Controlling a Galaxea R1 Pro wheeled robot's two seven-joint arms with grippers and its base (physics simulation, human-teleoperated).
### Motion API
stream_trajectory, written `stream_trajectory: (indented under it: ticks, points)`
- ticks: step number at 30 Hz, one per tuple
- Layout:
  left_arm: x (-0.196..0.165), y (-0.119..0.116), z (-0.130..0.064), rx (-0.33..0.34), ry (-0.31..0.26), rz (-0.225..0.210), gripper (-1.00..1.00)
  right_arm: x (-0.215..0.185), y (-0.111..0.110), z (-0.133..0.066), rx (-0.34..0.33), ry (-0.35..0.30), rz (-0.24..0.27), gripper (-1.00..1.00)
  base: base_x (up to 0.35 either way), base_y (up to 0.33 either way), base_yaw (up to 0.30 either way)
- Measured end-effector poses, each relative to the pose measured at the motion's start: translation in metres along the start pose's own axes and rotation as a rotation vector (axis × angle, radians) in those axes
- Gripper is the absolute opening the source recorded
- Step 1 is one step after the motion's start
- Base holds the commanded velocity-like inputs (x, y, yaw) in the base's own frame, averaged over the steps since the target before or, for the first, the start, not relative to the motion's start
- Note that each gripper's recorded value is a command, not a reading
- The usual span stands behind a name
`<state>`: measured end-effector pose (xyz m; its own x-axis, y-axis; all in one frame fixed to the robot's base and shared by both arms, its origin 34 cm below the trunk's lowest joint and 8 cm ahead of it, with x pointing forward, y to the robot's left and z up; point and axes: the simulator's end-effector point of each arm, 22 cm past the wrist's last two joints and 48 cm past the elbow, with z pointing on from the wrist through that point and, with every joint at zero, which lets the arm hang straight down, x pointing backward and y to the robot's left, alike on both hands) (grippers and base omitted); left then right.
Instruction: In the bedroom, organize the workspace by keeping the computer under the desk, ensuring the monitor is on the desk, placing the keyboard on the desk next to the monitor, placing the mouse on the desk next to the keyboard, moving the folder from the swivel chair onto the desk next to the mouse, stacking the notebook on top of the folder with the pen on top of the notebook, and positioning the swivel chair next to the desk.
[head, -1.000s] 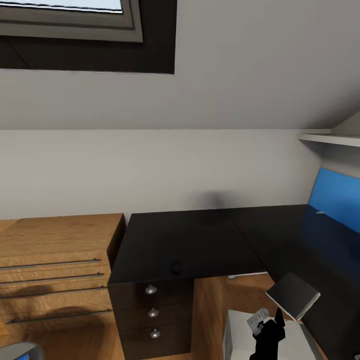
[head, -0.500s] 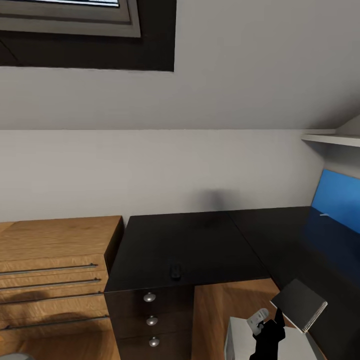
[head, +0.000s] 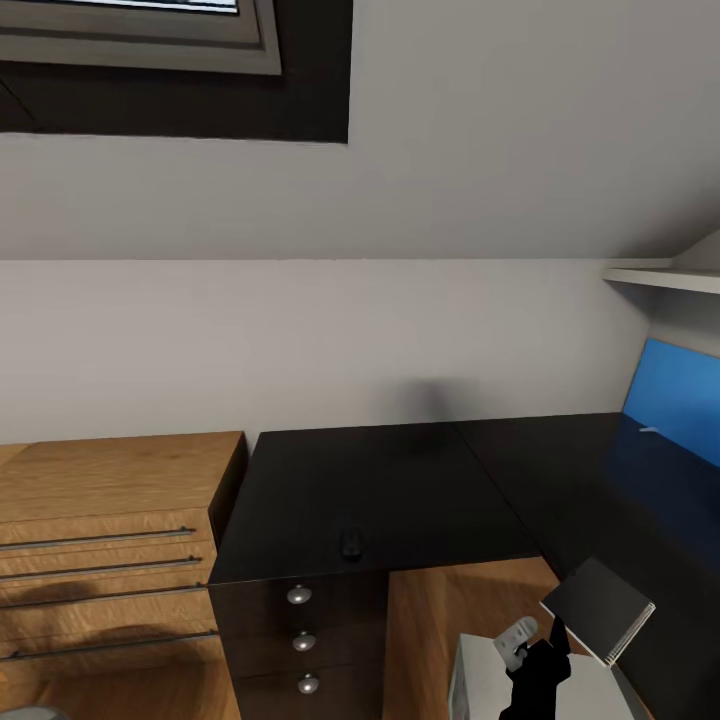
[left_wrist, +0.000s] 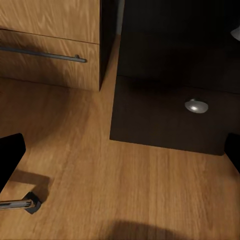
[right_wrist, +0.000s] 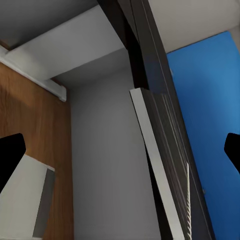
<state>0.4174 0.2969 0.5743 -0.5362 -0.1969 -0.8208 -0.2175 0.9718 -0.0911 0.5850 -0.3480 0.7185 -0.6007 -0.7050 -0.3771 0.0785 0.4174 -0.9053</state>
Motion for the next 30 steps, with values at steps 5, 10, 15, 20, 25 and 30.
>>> stream_trajectory:
  ticks: [5,10,15,20,25,30]
  points:
    - [0.000,0.001,0.000,-0.001,0.000,0.000,1.00,0.000,0.000,0.000,0.000,0.000,0.000,1.00,0.000,0.000,0.000]
    - [0.000,0.000,0.000,-0.001,0.000,0.000,1.00,0.001,0.000,0.000,-0.001,0.003,-0.003,1.00,0.000,0.000,0.000]
    - [0.000,0.000,0.000,0.000,0.001,0.000,1.00,0.004,-0.001,0.001,0.003,0.006,-0.008,1.00,0.000,0.000,0.000]
    - [0.000,0.000,0.000,0.000,0.000,0.000,1.00,0.007,-0.003,0.003,0.005,0.010,-0.009,1.00,0.000,0.000,0.000]
    - [0.000,0.000,0.000,0.000,0.001,0.001,1.00,0.014,-0.008,0.008,0.015,0.017,-0.018,1.00,0.000,0.000,0.000]
    - [0.000,0.000,0.000,0.000,0.001,0.000,1.00,0.019,-0.012,0.011,0.022,0.021,-0.022,1.00,0.000,0.000,0.000]
